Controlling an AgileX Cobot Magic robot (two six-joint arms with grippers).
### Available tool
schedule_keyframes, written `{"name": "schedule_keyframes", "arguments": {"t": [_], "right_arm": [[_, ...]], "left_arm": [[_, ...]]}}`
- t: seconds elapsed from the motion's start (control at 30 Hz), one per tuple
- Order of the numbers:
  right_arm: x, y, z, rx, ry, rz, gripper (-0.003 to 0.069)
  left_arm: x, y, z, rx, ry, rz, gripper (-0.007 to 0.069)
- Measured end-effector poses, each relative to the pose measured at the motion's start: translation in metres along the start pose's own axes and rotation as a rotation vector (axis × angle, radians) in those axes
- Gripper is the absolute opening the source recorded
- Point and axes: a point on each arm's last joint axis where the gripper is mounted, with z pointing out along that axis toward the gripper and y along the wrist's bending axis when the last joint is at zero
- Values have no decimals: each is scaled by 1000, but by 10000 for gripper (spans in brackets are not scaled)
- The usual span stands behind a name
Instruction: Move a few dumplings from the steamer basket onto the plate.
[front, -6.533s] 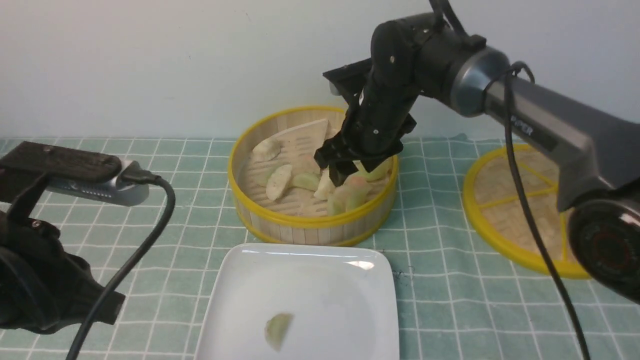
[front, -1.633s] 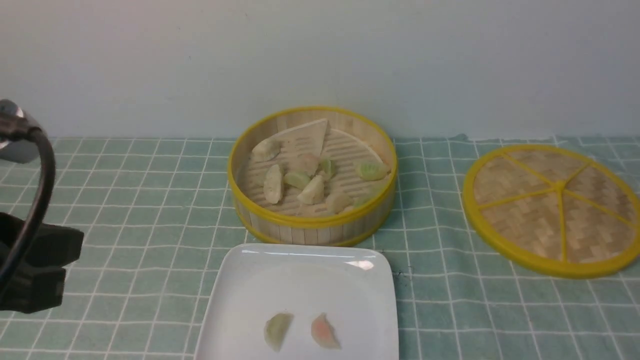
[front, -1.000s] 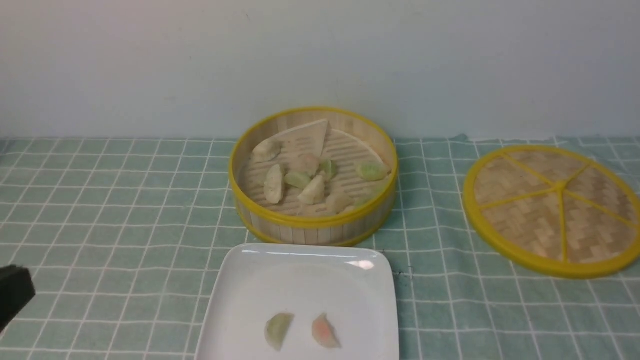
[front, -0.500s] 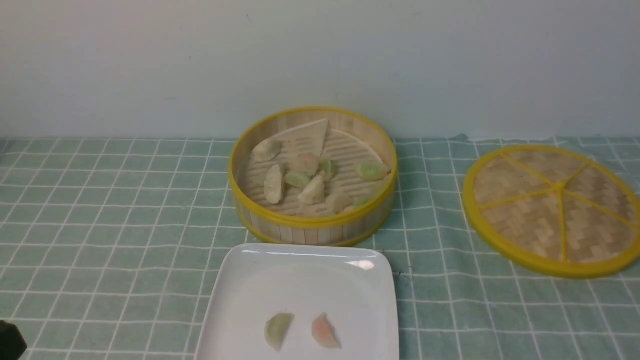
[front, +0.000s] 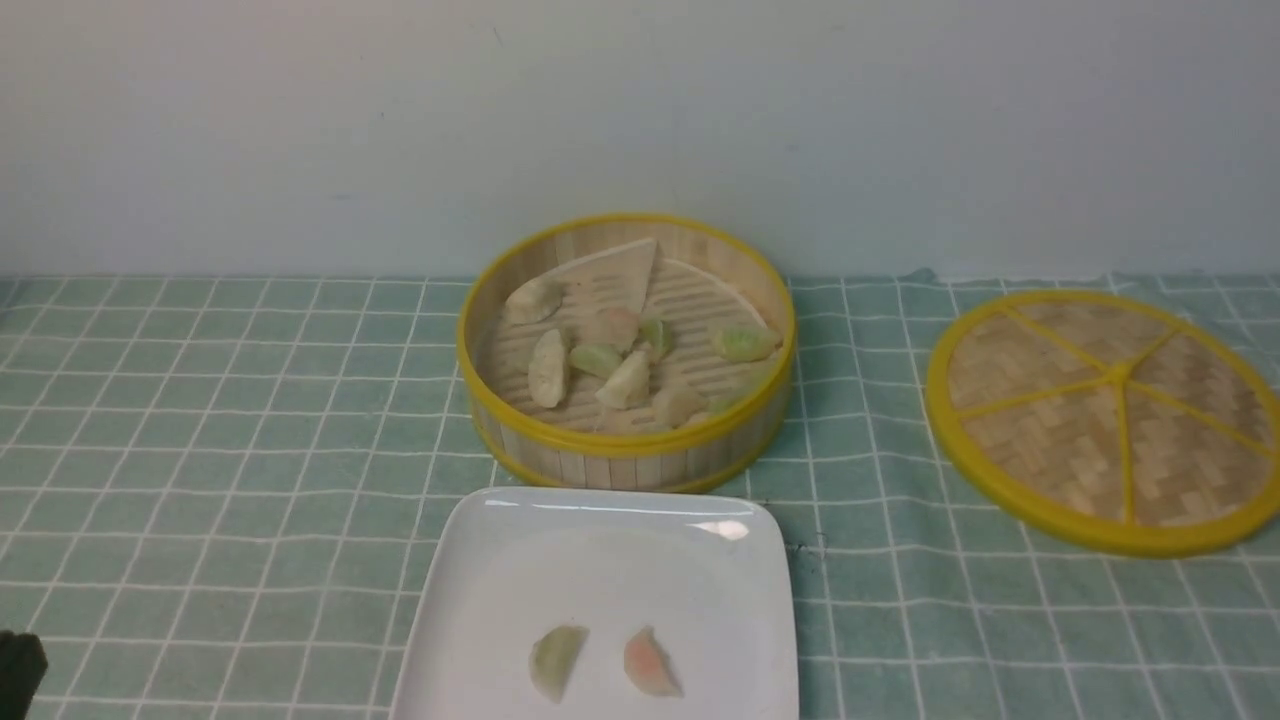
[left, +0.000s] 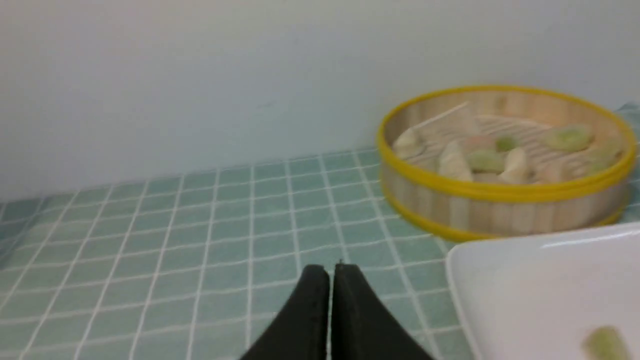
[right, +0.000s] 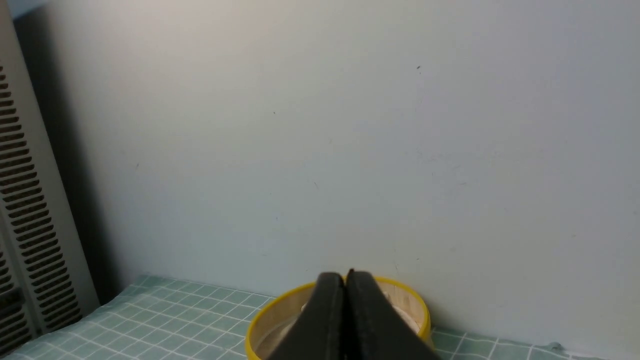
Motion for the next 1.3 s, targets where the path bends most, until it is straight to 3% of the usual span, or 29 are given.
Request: {"name": "schedule_keyframes", "arguments": {"t": [0.17, 1.07, 1.2, 1.3], "right_arm": [[0, 0, 0, 0, 0, 0, -15], [0, 0, 0, -4, 0, -6, -15], [1, 6, 0, -70, 3, 4, -15], [5, 16, 1, -176, 9, -34, -15]], "left_arm": [[40, 1, 10, -49, 135, -3, -6], [42, 1, 10, -51, 150, -4, -6], [42, 1, 10, -51, 151, -4, -6], [42, 1, 10, -51, 151, -4, -6]]}}
